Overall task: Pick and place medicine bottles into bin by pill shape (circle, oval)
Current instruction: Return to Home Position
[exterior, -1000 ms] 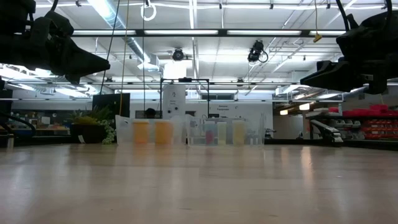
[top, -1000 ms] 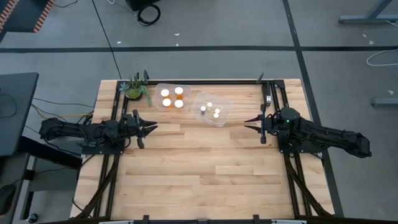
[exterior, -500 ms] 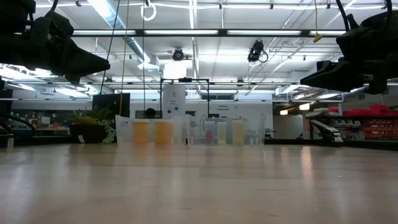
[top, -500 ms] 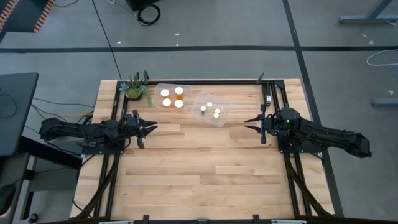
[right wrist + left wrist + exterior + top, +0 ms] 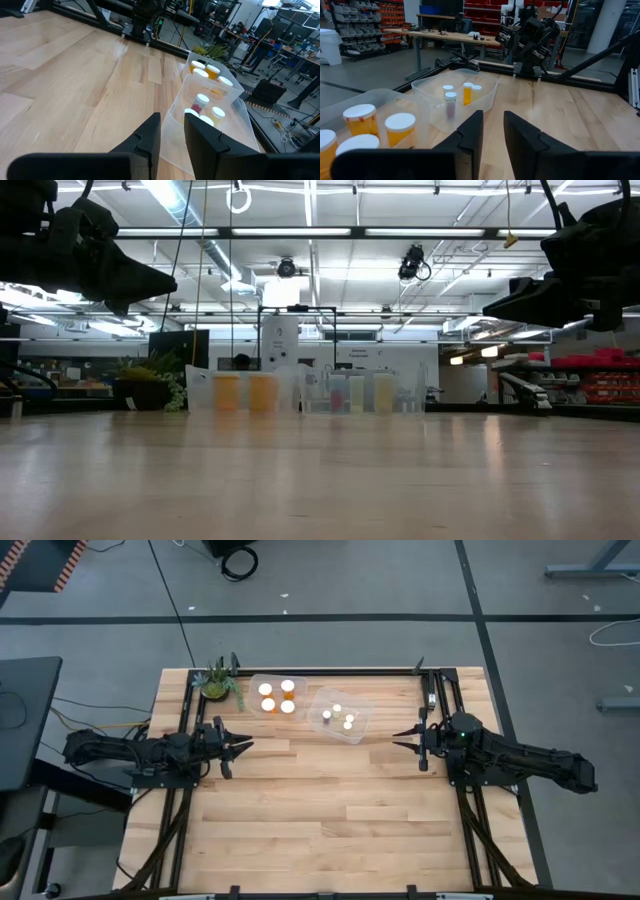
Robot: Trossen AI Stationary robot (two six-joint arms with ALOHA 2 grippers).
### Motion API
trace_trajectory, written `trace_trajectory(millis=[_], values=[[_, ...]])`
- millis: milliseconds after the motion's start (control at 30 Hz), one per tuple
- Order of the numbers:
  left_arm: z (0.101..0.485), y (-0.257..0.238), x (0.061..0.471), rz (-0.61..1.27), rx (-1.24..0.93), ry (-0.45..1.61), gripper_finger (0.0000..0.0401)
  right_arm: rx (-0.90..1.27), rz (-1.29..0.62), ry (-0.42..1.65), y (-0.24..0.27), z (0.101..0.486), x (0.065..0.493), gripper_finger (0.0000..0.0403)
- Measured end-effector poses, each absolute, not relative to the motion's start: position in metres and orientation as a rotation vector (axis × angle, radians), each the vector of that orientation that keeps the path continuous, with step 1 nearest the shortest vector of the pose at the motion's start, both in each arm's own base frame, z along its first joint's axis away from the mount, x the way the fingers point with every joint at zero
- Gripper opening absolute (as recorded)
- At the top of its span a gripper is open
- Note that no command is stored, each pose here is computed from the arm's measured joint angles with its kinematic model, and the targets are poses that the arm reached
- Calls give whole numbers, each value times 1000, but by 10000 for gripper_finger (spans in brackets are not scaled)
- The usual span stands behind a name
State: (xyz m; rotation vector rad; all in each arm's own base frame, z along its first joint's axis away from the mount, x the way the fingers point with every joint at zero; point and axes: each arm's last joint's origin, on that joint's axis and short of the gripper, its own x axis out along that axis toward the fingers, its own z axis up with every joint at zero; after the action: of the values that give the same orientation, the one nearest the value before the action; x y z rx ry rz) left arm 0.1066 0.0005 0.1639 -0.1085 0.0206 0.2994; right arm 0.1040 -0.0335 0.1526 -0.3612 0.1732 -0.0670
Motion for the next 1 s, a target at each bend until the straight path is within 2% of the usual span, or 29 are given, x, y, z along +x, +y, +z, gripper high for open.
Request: trace_trajectory(millis=[1000], values=[[164, 1, 107, 300, -108, 21, 86, -361, -67, 173, -33, 153, 104, 93]])
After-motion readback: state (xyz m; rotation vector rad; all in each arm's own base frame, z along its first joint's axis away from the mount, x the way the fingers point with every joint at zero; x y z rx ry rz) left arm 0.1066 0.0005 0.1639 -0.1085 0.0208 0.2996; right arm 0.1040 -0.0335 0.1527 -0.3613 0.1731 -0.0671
